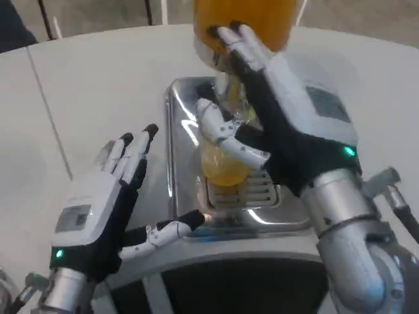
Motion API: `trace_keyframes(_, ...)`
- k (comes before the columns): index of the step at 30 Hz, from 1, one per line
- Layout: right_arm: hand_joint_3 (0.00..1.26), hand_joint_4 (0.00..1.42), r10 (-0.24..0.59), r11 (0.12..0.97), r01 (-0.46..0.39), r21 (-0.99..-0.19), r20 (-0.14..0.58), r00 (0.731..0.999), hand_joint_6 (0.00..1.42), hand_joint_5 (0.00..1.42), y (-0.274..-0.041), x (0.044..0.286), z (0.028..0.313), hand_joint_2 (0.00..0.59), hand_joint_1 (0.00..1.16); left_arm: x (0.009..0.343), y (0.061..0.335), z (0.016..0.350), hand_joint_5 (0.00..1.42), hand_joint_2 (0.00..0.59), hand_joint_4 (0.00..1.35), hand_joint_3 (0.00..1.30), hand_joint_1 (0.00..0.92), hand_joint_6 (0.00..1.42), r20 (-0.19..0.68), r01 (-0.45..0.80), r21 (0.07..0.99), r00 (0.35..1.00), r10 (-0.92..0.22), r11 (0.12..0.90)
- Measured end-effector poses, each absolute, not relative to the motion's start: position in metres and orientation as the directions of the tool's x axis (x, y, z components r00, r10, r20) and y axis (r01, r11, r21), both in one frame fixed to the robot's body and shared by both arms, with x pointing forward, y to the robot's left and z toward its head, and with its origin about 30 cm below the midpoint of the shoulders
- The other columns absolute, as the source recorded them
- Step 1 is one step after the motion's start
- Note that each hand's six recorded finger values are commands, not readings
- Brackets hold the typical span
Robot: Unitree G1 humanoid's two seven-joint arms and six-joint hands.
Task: Grasp the cup under the faucet to collect the drink, then remove the cup.
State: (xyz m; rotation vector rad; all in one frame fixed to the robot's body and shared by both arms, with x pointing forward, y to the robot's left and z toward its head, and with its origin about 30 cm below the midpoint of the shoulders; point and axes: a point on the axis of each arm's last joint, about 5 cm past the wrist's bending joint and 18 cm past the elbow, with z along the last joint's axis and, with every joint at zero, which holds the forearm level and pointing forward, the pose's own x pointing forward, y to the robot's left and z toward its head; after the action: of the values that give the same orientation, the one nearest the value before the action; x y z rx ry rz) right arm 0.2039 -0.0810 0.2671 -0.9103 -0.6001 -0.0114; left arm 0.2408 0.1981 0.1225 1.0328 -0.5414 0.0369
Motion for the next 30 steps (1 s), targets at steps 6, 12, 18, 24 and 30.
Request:
trace_keyframes(6, 0.0, 0.0, 0.111, 0.802, 0.248, -0.543, 0.545, 0.831, 0.1, 0.0, -0.088, 0.203, 0.253, 0.554, 0.32, 0.241, 0.195, 0.121, 0.0, 0.089, 0.0, 0.0, 0.082, 0.0, 0.435, -0.264, 0.809, 0.869, -0.235, 0.525)
trace_keyframes(12, 0.0, 0.0, 0.091, 0.809, 0.299, -0.506, 0.611, 0.787, 0.1, 0.0, -0.09, 0.197, 0.252, 0.536, 0.34, 0.242, 0.193, 0.121, 0.0, 0.08, 0.0, 0.0, 0.09, 0.0, 0.433, -0.258, 0.811, 0.868, -0.242, 0.525)
trace_keyframes(18, 0.0, 0.0, 0.042, 0.797, 0.338, -0.501, 0.605, 0.795, 0.1, 0.0, -0.102, 0.187, 0.246, 0.538, 0.34, 0.246, 0.192, 0.122, 0.0, 0.077, 0.0, 0.0, 0.108, 0.0, 0.432, -0.257, 0.813, 0.868, -0.245, 0.523)
trace_keyframes(24, 0.0, 0.0, 0.084, 0.684, 0.353, -0.639, 0.55, 0.831, 0.1, 0.0, -0.12, 0.164, 0.232, 0.494, 0.46, 0.249, 0.188, 0.123, 0.0, 0.073, 0.0, 0.0, 0.107, 0.0, 0.433, -0.252, 0.809, 0.867, -0.249, 0.53)
trace_keyframes(30, 0.0, 0.0, 0.068, 0.6, 0.374, -0.707, 0.512, 0.857, 0.1, 0.0, -0.137, 0.136, 0.219, 0.426, 0.63, 0.256, 0.184, 0.127, 0.0, 0.064, 0.0, 0.0, 0.092, 0.0, 0.429, -0.246, 0.814, 0.866, -0.258, 0.526)
